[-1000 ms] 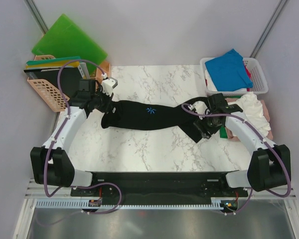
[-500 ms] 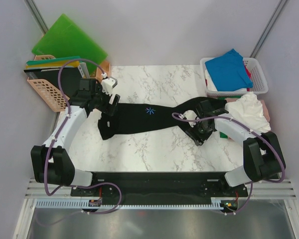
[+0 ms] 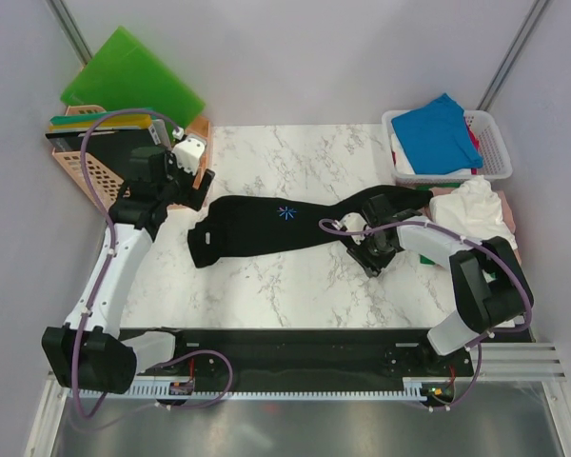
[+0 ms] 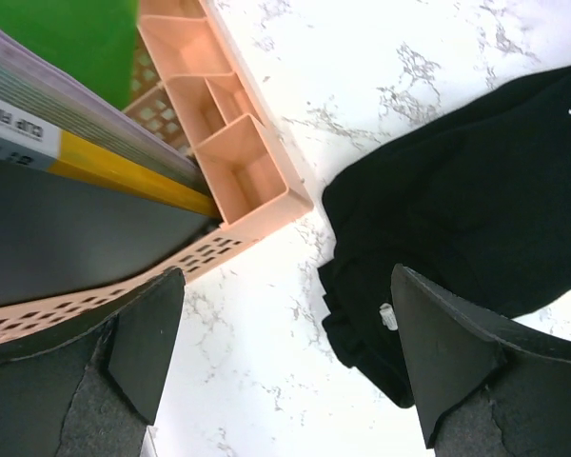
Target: Fold and stack the t-shirts
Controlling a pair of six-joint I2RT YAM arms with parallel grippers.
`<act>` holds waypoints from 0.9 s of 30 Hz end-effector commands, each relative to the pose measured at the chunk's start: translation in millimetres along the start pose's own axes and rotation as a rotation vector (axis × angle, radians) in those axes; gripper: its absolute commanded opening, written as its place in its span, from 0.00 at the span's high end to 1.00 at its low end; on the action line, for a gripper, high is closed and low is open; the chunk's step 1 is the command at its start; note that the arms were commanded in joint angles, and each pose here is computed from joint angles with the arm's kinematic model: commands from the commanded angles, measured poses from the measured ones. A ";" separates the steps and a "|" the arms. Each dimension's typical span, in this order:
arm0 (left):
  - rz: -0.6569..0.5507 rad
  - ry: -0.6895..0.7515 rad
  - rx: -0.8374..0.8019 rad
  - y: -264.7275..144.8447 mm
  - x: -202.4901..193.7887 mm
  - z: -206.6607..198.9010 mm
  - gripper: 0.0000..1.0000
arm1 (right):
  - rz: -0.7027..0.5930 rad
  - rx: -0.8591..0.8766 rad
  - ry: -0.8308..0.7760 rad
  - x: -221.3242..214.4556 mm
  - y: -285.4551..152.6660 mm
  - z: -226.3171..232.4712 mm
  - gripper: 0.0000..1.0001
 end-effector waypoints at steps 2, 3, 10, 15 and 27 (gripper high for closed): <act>-0.028 0.055 0.068 -8.5 5.2 10.8 0.04 | -0.027 -0.052 -0.004 7.6 6.0 -6.3 0.43; -0.021 0.055 0.065 -7.5 3.1 10.0 0.04 | -0.029 -0.056 -0.004 8.5 6.1 -6.8 0.44; -0.016 0.056 0.045 -6.5 -2.6 3.7 0.04 | -0.002 -0.084 -0.008 6.5 13.6 -11.3 0.66; -0.014 0.055 0.042 -6.8 -4.1 2.2 0.04 | 0.009 -0.077 0.001 5.2 16.1 -10.6 1.00; 0.041 0.006 -0.139 21.6 -35.4 -34.5 0.05 | -0.495 -0.253 -0.010 74.3 -156.1 -9.5 1.00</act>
Point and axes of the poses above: each gripper's point midway between its finger pads, its own y axis out along the fingers, its own z axis along the line the jaws close on, x = y × z, the point moved 8 cm from there along -y, back along the fingers, and after that the axes turned 14 degrees about y, right-handed, at the moved point
